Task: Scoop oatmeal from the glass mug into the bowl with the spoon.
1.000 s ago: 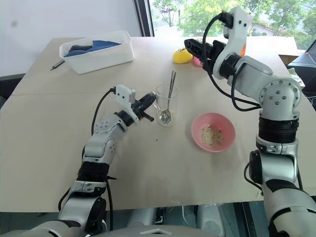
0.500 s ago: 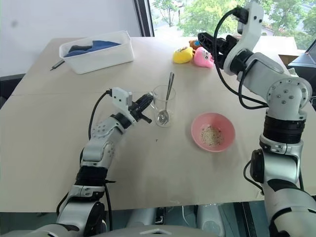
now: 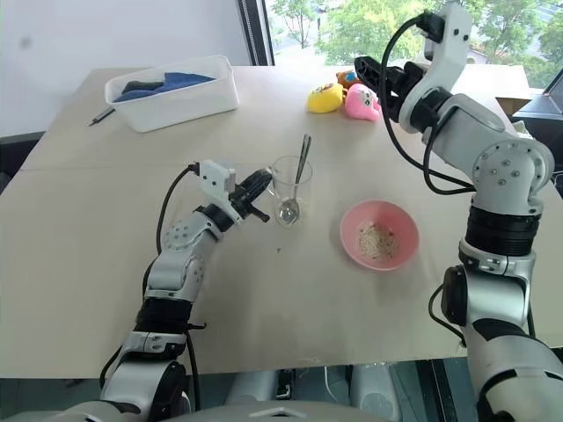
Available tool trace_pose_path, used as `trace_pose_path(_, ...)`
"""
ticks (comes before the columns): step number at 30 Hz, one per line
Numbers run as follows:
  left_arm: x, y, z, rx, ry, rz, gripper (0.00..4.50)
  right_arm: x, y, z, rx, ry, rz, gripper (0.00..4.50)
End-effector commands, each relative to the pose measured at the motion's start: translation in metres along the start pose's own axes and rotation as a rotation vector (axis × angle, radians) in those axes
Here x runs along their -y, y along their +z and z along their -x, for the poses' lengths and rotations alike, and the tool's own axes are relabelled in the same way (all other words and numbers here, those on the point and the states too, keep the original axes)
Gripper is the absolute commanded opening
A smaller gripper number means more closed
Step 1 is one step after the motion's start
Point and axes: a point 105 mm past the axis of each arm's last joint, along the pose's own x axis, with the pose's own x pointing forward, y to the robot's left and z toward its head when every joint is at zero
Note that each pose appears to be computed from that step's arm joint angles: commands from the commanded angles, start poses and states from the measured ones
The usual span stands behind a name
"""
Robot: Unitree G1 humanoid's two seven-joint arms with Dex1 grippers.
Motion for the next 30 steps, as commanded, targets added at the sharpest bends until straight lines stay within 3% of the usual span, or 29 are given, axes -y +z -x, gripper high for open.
trace_pose_path(1, -0.001, 0.006, 0.005, 0.034, -0.004, -0.015, 0.81, -0.007, 0.016, 0.005, 0.065, 0.030, 0.013, 2.88)
trace_pose_path(2, -0.001, 0.005, 0.005, 0.030, -0.004, -0.024, 1.04, -0.007, 0.016, 0.005, 0.065, 0.030, 0.012, 2.88)
trace_pose_path(17, 0.001, 0.009, 0.020, 0.024, -0.021, -0.064, 1.04, -0.005, 0.003, 0.018, 0.015, 0.076, 0.016, 2.88)
trace_pose_path(24, 0.003, 0.020, 0.057, 0.004, -0.069, -0.031, 1.04, 0.043, -0.015, 0.054, -0.019, -0.022, 0.034, 2.88)
trace_pose_path(30, 0.026, 0.030, 0.095, -0.029, -0.159, 0.010, 1.04, 0.068, -0.035, 0.101, 0.001, 0.034, 0.041, 2.88)
